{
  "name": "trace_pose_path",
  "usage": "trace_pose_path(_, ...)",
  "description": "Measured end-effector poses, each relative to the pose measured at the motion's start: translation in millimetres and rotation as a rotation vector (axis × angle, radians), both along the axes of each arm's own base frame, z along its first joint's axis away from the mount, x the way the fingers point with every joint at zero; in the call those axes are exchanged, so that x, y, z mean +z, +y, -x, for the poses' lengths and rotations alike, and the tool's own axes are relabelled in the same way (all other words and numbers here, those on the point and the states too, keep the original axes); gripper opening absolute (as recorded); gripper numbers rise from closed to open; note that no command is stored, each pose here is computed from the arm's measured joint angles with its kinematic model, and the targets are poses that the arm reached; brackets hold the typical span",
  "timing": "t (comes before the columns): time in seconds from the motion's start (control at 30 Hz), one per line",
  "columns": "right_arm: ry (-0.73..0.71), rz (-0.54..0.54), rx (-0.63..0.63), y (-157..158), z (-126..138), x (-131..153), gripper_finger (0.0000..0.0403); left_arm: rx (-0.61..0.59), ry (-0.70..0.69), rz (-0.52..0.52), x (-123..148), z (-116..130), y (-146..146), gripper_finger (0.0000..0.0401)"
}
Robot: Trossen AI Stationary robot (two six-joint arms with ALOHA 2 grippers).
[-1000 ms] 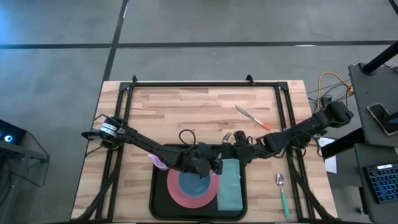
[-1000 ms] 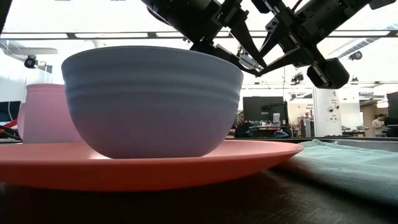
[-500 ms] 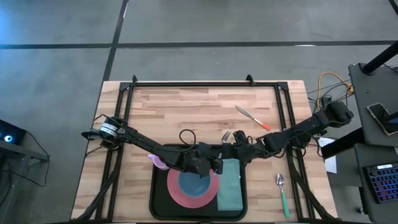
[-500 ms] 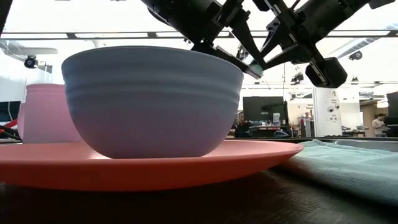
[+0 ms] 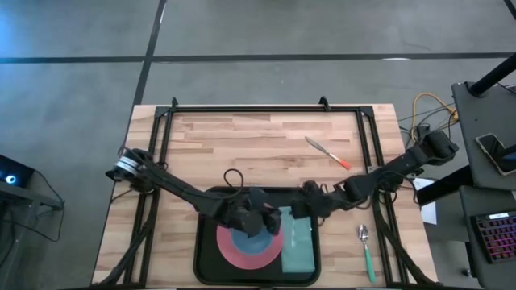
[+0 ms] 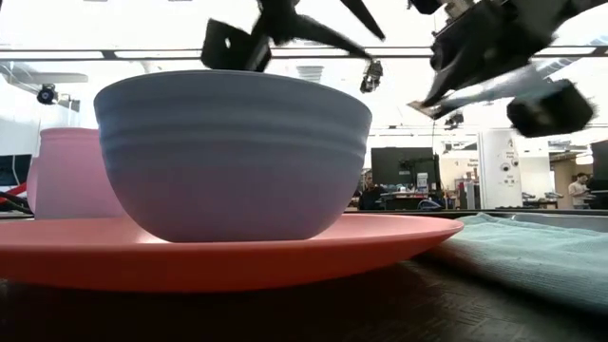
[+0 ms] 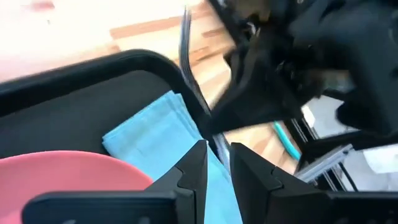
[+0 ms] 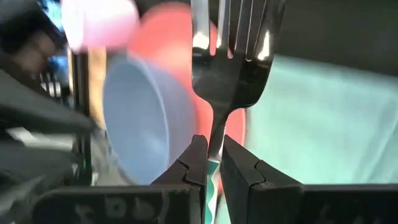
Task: Set up tray
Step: Put the fork on top of the napkin
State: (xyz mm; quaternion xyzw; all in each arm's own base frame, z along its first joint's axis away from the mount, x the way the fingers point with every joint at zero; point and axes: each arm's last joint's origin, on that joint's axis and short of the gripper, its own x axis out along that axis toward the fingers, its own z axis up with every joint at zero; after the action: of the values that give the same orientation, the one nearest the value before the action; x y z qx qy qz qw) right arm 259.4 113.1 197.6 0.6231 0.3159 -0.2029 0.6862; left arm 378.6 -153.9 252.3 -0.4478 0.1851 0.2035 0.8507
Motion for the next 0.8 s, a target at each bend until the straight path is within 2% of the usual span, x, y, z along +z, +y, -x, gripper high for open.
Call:
trace_pose_path(0.2,0.066,-0.108,0.018,24.5,8.7,-8.9,0.0021,0.039,-0.028,-0.071,19.0,16.4,-5.7,0.0049)
trace_pose_path(0.4,0.087,-0.162,0.029,40.7,-0.9,-31.8,0.0021,0.031,-0.038,-0.144,34.2,25.4,-2.7,0.0049)
trace_pose_path(0.67,0.15,-0.127,0.099,42.9,-21.6,-55.1,0.002,0.031,-0.034,-0.158,37.7,28.7,-1.7,0.0049)
trace_pose_path(0.8,0.171,-0.112,0.086,38.0,-23.3,-59.1,0.002,0.028,-0.025,-0.161,36.9,29.8,-2.8,0.0049)
